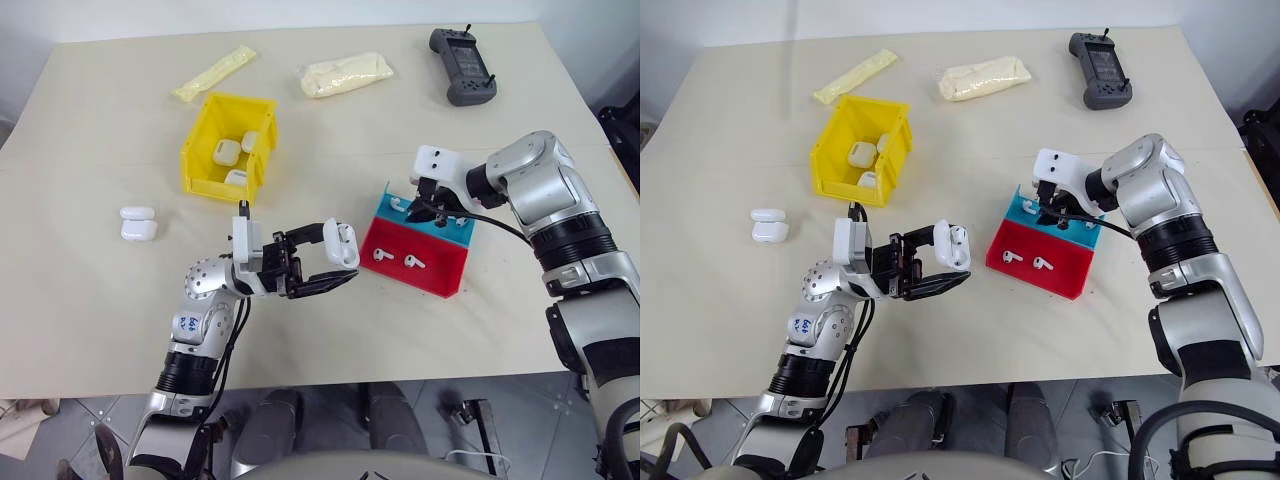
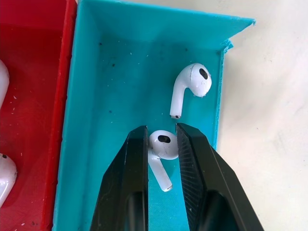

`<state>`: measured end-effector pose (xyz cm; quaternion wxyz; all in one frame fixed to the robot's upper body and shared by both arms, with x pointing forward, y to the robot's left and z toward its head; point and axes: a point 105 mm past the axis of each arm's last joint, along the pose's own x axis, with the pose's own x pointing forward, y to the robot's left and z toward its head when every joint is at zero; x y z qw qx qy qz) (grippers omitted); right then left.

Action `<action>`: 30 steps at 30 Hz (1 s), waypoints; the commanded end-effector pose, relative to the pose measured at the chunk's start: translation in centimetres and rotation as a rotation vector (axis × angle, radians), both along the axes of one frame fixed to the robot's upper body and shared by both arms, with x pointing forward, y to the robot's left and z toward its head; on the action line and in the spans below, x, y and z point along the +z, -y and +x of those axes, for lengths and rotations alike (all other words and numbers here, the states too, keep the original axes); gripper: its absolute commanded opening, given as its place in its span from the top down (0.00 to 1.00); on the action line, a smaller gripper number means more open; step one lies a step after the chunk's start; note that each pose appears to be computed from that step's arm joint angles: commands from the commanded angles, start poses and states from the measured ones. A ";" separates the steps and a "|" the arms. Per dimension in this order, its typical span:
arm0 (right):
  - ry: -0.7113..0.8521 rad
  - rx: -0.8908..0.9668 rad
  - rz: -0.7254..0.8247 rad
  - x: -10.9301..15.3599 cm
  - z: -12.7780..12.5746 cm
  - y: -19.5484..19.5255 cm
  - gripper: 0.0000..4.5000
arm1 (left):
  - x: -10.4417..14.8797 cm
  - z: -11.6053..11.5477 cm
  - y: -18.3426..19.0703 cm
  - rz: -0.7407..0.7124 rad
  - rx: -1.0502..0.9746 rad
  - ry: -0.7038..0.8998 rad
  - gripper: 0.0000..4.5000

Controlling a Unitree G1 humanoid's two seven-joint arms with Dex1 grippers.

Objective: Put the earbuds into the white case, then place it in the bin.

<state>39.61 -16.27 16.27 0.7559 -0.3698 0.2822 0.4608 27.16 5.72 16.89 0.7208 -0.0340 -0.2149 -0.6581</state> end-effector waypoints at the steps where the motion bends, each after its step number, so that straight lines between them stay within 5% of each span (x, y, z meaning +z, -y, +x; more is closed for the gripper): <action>1: 0.019 -0.013 -0.024 0.3 0.1 0.6 0.85 | 0.6 -0.4 0.1 -0.006 -0.006 0.043 0.38; 12: 0.053 -0.021 -0.018 0.6 0.4 0.9 0.85 | 0.5 -0.4 0.1 -0.007 -0.005 0.042 0.38; 20: 0.115 -0.078 0.176 5.6 -0.4 2.1 0.85 | 0.3 -0.6 0.1 0.021 -0.020 0.034 0.38; 30: 0.107 0.093 0.884 9.9 -8.2 0.3 0.85 | 0.8 0.3 0.2 0.015 -0.026 0.030 0.38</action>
